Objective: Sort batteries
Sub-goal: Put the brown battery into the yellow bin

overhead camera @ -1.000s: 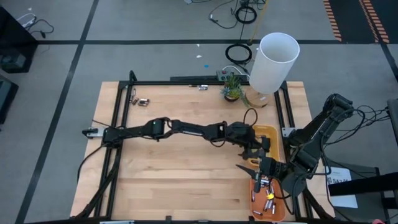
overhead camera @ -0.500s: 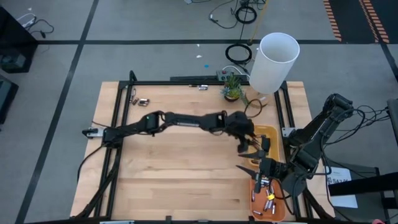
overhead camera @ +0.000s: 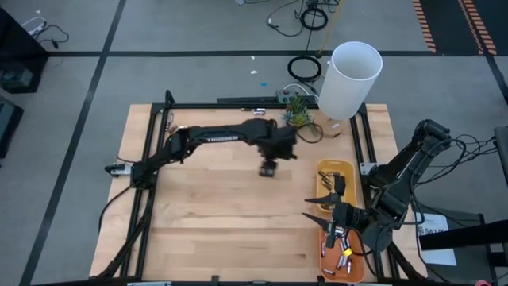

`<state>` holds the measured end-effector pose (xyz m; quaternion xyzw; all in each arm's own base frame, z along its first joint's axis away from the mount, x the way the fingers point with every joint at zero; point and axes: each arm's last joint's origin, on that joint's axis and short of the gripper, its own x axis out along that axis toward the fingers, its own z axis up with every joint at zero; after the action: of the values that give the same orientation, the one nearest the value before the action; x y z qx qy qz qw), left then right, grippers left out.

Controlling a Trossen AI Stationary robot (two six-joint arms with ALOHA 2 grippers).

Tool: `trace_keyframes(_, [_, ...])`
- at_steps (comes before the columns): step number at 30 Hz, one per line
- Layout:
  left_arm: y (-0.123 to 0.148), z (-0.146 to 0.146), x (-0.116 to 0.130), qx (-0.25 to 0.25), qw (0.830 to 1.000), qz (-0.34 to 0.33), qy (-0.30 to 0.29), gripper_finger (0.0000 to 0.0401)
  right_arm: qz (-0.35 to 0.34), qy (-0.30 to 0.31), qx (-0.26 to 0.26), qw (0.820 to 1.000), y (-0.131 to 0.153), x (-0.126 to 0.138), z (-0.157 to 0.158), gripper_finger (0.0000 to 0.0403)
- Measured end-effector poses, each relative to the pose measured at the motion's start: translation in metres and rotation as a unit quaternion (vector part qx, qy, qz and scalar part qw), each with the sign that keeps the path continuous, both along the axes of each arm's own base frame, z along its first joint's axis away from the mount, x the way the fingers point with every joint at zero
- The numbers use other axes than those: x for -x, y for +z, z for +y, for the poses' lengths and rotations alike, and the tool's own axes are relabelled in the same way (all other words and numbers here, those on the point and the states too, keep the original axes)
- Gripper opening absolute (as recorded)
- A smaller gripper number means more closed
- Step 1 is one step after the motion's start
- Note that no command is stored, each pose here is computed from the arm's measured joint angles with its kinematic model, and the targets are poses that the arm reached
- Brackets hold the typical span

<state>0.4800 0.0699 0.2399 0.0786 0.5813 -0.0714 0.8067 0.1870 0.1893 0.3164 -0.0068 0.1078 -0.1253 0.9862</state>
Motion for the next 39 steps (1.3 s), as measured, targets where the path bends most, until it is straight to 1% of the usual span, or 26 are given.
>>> trace_keyframes(2, [-0.004,0.013,0.017,0.01,0.997,0.08,0.005,0.023,-0.001,0.001,-0.004,1.0,0.0,0.001,0.001,0.0167])
trace_keyframes(4, [-0.01,0.029,0.034,0.02,0.988,0.15,0.013,0.023,-0.001,0.006,-0.006,1.0,0.0,0.002,0.002,0.0167])
trace_keyframes(6, [-0.02,0.049,0.046,0.032,0.981,0.189,0.029,0.023,-0.001,0.008,-0.017,1.0,-0.001,0.004,0.004,0.0167])
trace_keyframes(9, [-0.031,0.084,0.066,0.05,0.972,0.22,0.065,0.023,0.005,0.011,-0.037,0.999,-0.005,0.008,0.007,0.0167])
trace_keyframes(11, [-0.036,0.112,0.079,0.042,0.972,0.212,0.088,0.023,0.014,0.021,-0.048,0.999,-0.009,0.01,0.01,0.0167])
trace_keyframes(13, [-0.043,0.139,0.092,0.015,0.97,0.214,0.116,0.023,0.022,0.02,-0.052,0.998,-0.014,0.01,0.013,0.0167])
trace_keyframes(16, [-0.05,0.174,0.098,-0.039,0.974,0.173,0.139,0.023,0.036,0.016,-0.046,0.998,-0.022,0.01,0.016,0.0167])
trace_keyframes(19, [-0.049,0.194,0.097,-0.074,0.981,0.12,0.132,0.023,0.049,0.006,-0.043,0.998,-0.029,0.01,0.016,0.0167])
trace_keyframes(24, [-0.046,0.211,0.092,-0.112,0.986,0.062,0.11,0.023,0.067,-0.012,-0.045,0.997,-0.04,0.01,0.015,0.0167])
trace_keyframes(27, [-0.049,0.22,0.094,-0.104,0.988,0.048,0.101,0.023,0.08,-0.022,-0.035,0.996,-0.046,0.01,0.015,0.0167])
trace_keyframes(31, [-0.06,0.229,0.099,-0.067,0.992,0.036,0.101,0.023,0.094,-0.035,-0.027,0.995,-0.053,0.011,0.013,0.0167])
trace_keyframes(34, [-0.066,0.235,0.103,-0.073,0.992,0.048,0.091,0.023,0.102,-0.042,-0.022,0.994,-0.056,0.012,0.011,0.0167])
trace_keyframes(39, [-0.065,0.237,0.102,-0.082,0.993,0.039,0.078,0.023,0.106,-0.049,-0.018,0.993,-0.057,0.014,0.009,0.0167])
